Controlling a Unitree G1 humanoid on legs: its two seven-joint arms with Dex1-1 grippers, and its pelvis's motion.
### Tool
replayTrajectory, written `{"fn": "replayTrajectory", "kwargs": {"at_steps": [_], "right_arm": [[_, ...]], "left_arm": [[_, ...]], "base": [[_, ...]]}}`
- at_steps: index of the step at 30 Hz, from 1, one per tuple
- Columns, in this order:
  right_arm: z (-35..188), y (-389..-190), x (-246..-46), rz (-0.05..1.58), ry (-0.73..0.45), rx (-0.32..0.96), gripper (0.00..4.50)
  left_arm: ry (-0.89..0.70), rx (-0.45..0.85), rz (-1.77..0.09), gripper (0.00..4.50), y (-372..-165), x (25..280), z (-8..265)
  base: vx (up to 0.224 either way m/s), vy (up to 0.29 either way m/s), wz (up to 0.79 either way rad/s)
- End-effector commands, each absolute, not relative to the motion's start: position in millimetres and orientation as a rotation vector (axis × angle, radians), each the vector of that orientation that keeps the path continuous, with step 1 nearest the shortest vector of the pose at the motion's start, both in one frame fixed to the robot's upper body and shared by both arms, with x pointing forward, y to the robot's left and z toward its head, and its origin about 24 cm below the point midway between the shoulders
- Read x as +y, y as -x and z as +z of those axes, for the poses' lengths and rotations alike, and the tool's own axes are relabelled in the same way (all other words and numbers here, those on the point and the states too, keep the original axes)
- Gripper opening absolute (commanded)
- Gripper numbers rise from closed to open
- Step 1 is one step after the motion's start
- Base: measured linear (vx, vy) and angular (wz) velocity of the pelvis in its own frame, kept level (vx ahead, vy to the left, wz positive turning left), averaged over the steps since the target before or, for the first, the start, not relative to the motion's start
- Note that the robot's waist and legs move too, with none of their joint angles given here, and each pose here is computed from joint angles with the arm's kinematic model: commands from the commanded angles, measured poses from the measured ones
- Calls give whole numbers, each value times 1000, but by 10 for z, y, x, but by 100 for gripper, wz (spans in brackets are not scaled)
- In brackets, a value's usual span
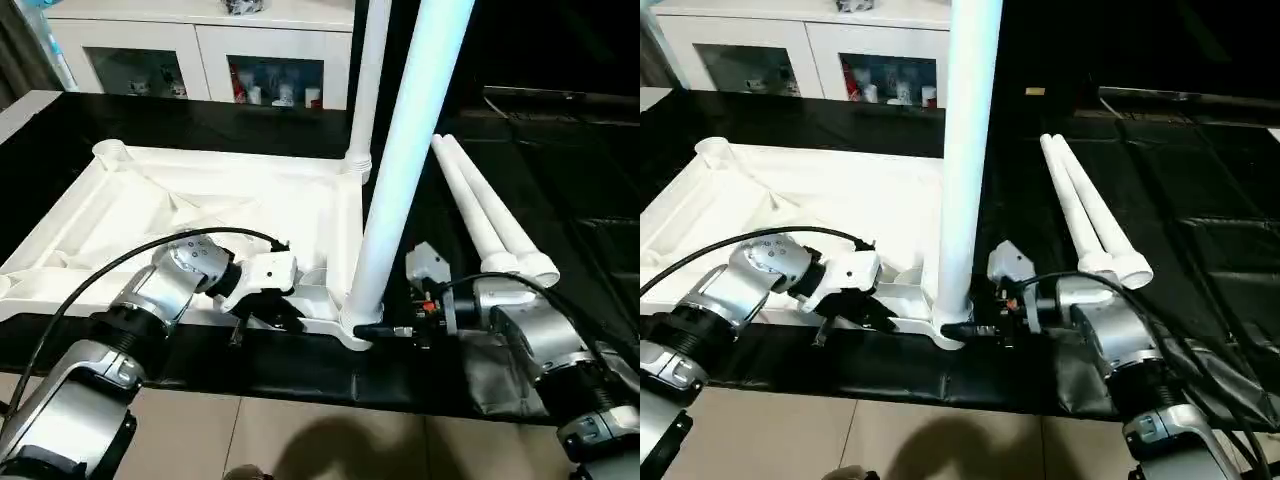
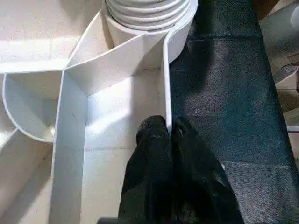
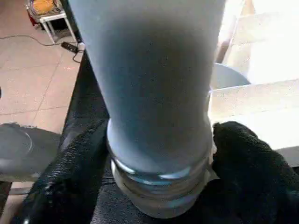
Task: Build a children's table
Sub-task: Rotate leg to tighten
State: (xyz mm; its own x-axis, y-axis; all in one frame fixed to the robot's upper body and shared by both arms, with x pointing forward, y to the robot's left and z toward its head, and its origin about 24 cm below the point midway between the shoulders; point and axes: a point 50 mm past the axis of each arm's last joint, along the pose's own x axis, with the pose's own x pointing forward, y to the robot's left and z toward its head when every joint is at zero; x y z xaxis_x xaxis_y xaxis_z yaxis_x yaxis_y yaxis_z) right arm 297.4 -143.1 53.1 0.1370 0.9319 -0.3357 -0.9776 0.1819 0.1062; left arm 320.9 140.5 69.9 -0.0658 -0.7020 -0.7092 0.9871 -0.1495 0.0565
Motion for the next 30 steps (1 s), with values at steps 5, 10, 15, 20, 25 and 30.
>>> {"fn": "replayTrajectory", "kwargs": {"at_steps": [5, 10, 15, 20, 25, 30], "right_arm": [[566, -2999, -1402, 1409, 158, 353, 316], [556, -2984, -1397, 1417, 153, 355, 283], [524, -2956, -1393, 1415, 132, 363, 279], [437, -2931, -1364, 1290, 15, 359, 277], [216, -2986, -1189, 951, -101, 351, 277], [180, -3204, -905, 674, -189, 370, 277]], "left_arm": [[-773, 573, -1681, 0, -3166, 1334, 642], [-772, 578, -1681, 0, -3168, 1340, 630], [-744, 579, -1655, 0, -3179, 1343, 614], [-591, 547, -1502, 0, -3263, 1254, 617], [-393, 473, -1251, 0, -3390, 1047, 688], [-319, 472, -1053, 0, -3478, 891, 745]], "base": [[0, 0, 0], [0, 0, 0], [0, 0, 0], [0, 0, 0], [0, 0, 0], [0, 0, 0]]}}
